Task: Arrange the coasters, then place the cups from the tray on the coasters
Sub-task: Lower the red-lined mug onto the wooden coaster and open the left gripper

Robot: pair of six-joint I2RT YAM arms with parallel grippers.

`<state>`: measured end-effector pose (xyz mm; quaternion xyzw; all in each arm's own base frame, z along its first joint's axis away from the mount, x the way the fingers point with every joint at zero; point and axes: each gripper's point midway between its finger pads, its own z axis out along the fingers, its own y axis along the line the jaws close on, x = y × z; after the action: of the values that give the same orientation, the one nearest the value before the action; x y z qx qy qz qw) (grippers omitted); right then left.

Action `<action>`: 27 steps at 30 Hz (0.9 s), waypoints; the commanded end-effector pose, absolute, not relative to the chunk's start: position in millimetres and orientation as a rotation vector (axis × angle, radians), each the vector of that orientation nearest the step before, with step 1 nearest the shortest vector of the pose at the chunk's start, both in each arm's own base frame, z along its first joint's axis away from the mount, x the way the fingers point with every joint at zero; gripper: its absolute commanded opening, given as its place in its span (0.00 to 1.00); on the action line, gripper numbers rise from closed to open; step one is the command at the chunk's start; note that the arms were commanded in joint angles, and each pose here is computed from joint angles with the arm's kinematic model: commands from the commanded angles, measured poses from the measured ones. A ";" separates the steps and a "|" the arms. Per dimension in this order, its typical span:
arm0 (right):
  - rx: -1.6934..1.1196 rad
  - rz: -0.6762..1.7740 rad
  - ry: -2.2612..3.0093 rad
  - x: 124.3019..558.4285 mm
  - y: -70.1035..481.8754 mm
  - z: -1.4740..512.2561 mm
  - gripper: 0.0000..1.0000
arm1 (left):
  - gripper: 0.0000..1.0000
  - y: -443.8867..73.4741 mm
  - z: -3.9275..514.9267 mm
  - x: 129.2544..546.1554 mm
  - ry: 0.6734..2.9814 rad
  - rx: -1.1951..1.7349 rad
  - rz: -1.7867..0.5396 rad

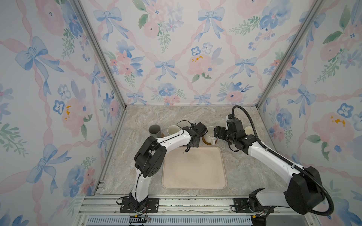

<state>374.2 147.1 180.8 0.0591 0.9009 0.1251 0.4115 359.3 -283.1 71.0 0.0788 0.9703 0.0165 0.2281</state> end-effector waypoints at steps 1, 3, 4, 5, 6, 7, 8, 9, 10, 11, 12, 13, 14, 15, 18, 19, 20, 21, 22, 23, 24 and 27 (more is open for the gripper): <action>0.172 0.320 2.274 376.2 145.6 174.5 0.92 | 0.00 -285.7 75.7 371.8 2.626 0.207 0.039; 0.173 0.319 2.274 376.8 145.2 174.5 0.92 | 0.00 -285.0 73.3 370.9 2.632 0.209 0.044; 0.172 0.318 2.276 376.7 145.3 174.0 0.92 | 0.00 -285.2 72.6 370.8 2.634 0.210 0.044; 0.172 0.319 2.275 377.0 145.5 174.5 0.92 | 0.00 -284.8 70.4 370.0 2.639 0.212 0.047; 0.171 0.320 2.275 377.3 145.9 174.6 0.92 | 0.00 -284.9 70.0 369.7 2.640 0.212 0.045; 0.171 0.320 2.277 377.0 145.8 173.8 0.92 | 0.00 -285.1 69.7 369.6 2.642 0.211 0.044; 0.170 0.320 2.277 377.1 146.2 173.5 0.92 | 0.01 -284.4 68.4 369.1 2.645 0.214 0.046; 0.170 0.321 2.276 377.4 146.4 174.1 0.92 | 0.02 -284.8 67.8 368.9 2.646 0.215 0.047; 0.171 0.322 2.276 377.7 146.4 173.8 0.92 | 0.04 -284.9 68.4 368.8 2.646 0.215 0.044; 0.171 0.319 2.277 377.9 146.2 173.3 0.92 | 0.05 -285.0 68.2 368.6 2.647 0.216 0.044; 0.171 0.319 2.277 378.1 146.3 173.3 0.92 | 0.06 -285.3 68.4 368.5 2.647 0.216 0.041; 0.170 0.321 2.279 378.1 146.7 172.7 0.92 | 0.08 -285.3 68.3 368.1 2.648 0.217 0.039; 0.170 0.320 2.279 378.7 146.8 172.9 0.92 | 0.10 -285.2 68.2 368.1 2.650 0.216 0.038; 0.170 0.320 2.280 378.6 146.8 172.4 0.92 | 0.12 -285.4 67.9 367.5 2.651 0.218 0.037; 0.168 0.327 2.279 379.8 148.4 172.7 0.92 | 0.17 -285.4 67.6 366.4 2.654 0.222 0.033; 0.166 0.327 2.281 379.8 148.9 171.9 0.92 | 0.17 -285.3 67.1 366.0 2.656 0.222 0.033; 0.167 0.327 2.282 379.9 148.7 171.8 0.92 | 0.18 -285.0 67.3 365.7 2.656 0.222 0.033; 0.167 0.327 2.282 380.0 149.0 171.8 0.92 | 0.20 -284.9 67.1 365.2 2.658 0.223 0.032; 0.166 0.328 2.282 380.0 149.1 171.9 0.92 | 0.20 -284.5 67.0 365.1 2.657 0.223 0.034; 0.166 0.329 2.281 380.0 148.9 172.4 0.93 | 0.22 -284.5 66.8 364.6 2.659 0.224 0.032; 0.166 0.327 2.282 379.7 148.9 171.7 0.93 | 0.23 -284.4 67.1 364.1 2.660 0.224 0.030; 0.168 0.328 2.279 379.7 148.4 173.0 0.92 | 0.30 -283.6 68.8 362.9 2.659 0.224 0.026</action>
<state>376.3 149.4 172.0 0.0571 0.9052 0.1239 0.4025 362.8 -288.5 65.6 0.0780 0.9696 0.0084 0.2316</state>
